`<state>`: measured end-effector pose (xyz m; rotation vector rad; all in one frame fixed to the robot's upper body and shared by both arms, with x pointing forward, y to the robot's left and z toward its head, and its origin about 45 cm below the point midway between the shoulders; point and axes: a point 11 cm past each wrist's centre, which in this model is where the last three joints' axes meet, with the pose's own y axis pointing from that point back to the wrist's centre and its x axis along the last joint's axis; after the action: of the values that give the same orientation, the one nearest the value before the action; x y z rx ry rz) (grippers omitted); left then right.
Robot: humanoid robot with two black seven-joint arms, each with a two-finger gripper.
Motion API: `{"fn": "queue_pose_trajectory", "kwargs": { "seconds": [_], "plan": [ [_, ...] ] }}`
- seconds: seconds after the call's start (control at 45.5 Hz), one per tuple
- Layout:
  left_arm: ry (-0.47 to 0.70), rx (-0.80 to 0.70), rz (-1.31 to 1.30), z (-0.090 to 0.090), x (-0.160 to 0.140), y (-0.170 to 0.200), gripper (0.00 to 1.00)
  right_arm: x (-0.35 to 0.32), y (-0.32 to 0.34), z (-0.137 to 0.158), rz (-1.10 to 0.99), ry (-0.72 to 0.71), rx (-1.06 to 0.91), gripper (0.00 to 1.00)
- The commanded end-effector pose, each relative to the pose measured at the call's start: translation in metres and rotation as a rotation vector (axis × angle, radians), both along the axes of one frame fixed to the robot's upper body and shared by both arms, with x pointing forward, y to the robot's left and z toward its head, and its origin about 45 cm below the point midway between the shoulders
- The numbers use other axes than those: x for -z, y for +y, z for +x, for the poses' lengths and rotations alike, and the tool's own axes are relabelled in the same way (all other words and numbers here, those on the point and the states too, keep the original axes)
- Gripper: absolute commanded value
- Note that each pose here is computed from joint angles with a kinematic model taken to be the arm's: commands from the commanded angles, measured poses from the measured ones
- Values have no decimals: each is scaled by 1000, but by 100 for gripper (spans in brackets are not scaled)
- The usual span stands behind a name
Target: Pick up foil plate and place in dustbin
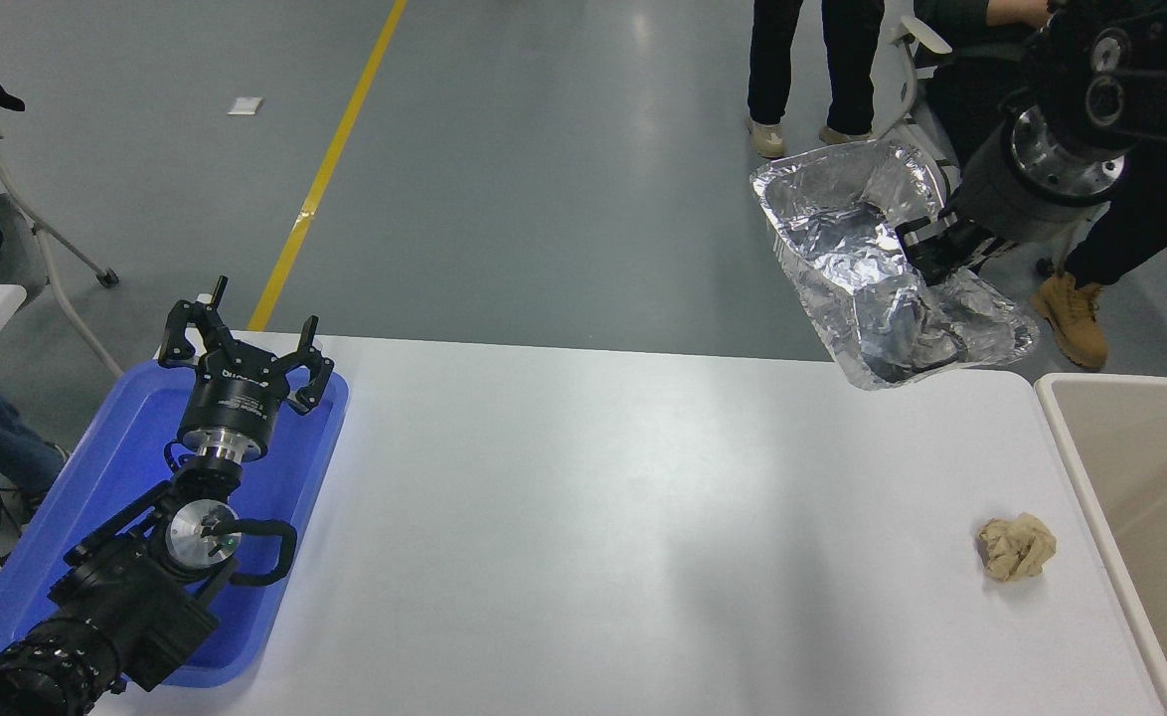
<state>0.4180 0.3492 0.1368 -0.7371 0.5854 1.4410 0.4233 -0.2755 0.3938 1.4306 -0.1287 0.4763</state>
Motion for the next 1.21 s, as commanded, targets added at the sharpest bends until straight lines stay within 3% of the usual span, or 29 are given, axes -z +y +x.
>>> {"fn": "queue_pose_trajectory", "kwargs": {
  "seconds": [0.0,0.154,0.484,0.637,0.945,1.187],
  "plan": [
    [0,1,0,0,0,0,100,-1,-2,0,-5,-4,2,0],
    [1,0,1,0,0,0,100,14,-32,9,5,-11,77,0],
    [0,1,0,0,0,0,100,42,-191,15,-18,-133,442,0],
    [0,1,0,0,0,0,100,51,-256,1,-44,-209,589,0],
    [0,1,0,0,0,0,100,82,-323,-30,-125,-319,712,0],
    [0,1,0,0,0,0,100,132,-364,-74,-153,-350,821,0]
  ]
}}
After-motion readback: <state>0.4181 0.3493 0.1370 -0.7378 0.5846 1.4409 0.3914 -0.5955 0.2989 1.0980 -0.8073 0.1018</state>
